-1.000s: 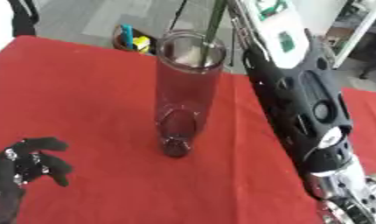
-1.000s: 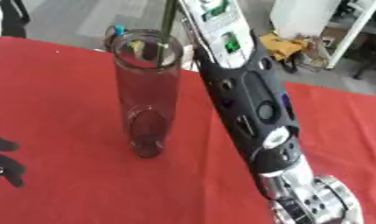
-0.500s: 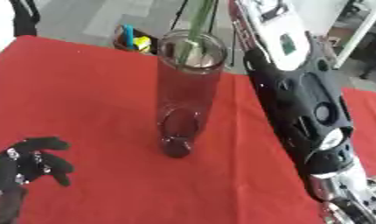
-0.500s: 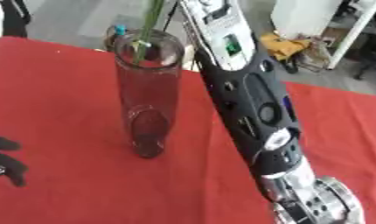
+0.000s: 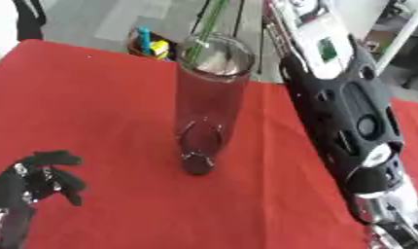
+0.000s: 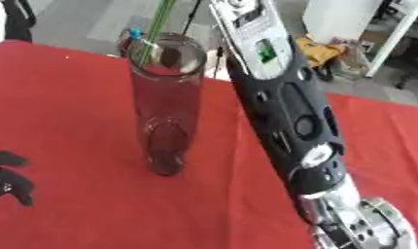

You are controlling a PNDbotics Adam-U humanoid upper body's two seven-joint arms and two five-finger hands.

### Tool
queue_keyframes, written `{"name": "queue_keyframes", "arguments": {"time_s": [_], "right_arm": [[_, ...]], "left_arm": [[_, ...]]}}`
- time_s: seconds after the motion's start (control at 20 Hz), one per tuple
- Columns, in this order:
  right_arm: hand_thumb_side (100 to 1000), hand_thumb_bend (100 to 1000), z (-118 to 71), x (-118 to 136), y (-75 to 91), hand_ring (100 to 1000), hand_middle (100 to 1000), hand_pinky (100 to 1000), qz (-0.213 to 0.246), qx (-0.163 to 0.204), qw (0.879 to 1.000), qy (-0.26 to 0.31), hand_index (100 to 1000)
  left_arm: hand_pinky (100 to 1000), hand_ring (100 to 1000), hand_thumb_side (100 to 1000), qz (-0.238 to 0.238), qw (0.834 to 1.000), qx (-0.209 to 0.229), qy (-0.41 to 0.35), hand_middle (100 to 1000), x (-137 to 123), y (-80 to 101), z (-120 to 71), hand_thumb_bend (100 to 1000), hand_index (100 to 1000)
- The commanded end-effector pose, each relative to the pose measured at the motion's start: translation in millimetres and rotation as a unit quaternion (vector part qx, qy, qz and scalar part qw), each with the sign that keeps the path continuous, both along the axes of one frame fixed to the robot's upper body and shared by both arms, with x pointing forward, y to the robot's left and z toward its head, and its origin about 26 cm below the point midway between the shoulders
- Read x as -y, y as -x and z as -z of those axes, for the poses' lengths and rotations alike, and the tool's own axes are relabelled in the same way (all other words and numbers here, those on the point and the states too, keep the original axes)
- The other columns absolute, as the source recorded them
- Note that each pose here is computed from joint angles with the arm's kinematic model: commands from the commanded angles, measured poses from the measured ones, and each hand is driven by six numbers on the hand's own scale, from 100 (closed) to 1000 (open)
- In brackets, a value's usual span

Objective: Arrange flowers into the vase.

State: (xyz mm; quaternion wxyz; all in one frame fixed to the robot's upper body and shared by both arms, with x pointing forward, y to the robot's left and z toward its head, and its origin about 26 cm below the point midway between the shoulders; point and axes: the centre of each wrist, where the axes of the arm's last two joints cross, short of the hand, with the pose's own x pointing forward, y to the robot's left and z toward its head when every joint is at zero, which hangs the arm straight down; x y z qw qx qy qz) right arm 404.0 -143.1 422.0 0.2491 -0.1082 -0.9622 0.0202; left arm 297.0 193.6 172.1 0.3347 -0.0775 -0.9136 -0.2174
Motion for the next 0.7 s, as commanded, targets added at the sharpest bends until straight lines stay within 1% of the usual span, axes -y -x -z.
{"name": "queue_keyframes", "arguments": {"time_s": [0.05,0.3,0.7], "right_arm": [[971,122,-14.6,9,7.8,568,100,270,0.028,0.029,0.999,0.03,267],[981,106,-14.3,14,6.9,566,100,274,0.055,0.05,0.996,0.05,271],[997,100,-13.2,21,7.0,613,110,295,0.076,0.066,0.99,0.096,293]], "left_arm": [[443,557,1000,0.006,1.0,0.013,-0.003,676,3,2.3,-7.0,135,805],[443,558,1000,0.007,1.0,0.013,-0.003,676,3,2.2,-7.4,136,805],[444,558,1000,0.006,1.0,0.013,-0.004,677,2,2.0,-7.7,136,804]]}}
